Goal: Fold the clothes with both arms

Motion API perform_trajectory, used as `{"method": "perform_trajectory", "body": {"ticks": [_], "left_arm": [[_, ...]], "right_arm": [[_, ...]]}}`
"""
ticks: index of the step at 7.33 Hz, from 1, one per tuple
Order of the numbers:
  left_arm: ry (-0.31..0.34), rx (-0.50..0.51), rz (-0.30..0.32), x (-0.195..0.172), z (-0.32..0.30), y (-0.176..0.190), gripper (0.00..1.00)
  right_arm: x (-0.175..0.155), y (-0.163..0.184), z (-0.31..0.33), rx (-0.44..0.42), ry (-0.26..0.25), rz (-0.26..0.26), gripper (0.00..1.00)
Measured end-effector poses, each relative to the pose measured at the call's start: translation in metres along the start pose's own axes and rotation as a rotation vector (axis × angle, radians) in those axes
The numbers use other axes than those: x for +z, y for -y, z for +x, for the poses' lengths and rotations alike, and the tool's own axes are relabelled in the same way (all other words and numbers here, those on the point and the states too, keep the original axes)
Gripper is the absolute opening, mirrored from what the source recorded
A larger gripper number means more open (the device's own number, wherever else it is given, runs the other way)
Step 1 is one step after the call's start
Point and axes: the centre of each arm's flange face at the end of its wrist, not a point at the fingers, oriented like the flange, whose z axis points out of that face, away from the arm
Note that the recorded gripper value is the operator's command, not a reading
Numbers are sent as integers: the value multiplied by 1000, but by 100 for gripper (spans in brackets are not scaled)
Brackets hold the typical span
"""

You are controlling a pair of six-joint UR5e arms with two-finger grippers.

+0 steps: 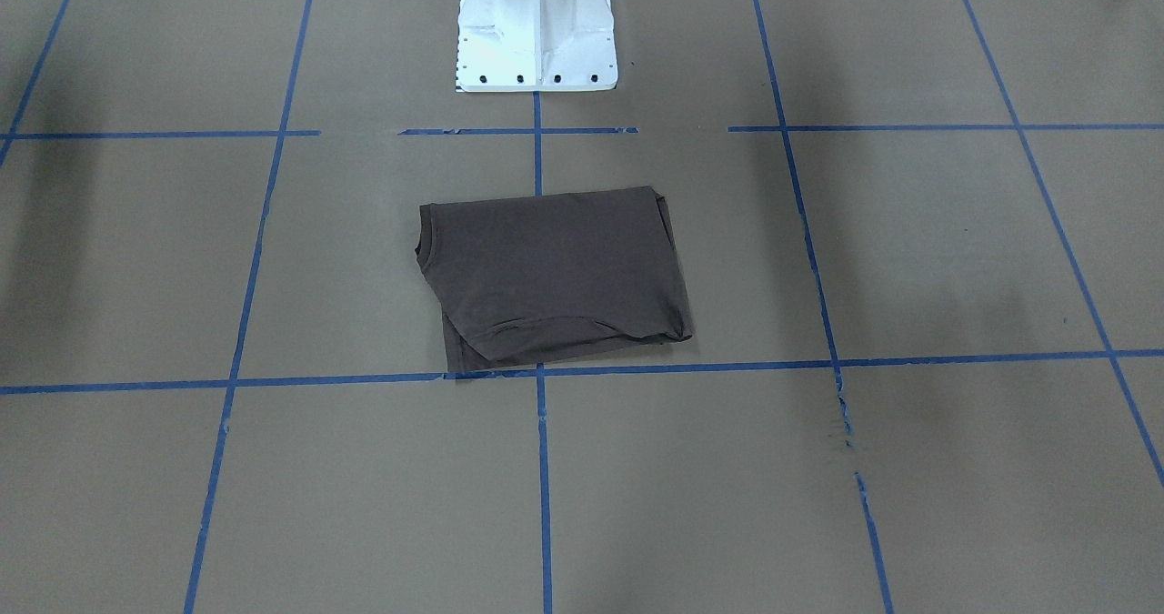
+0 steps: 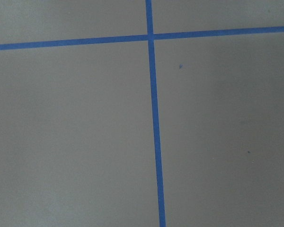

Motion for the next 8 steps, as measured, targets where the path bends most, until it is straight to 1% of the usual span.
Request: {"method": "perform_trajectory", "body": {"ticks": [8], "left_arm": [[1,5,7,-4,4,5,100]], "right_arm": [[1,0,0,-1,2,-2,100]]}}
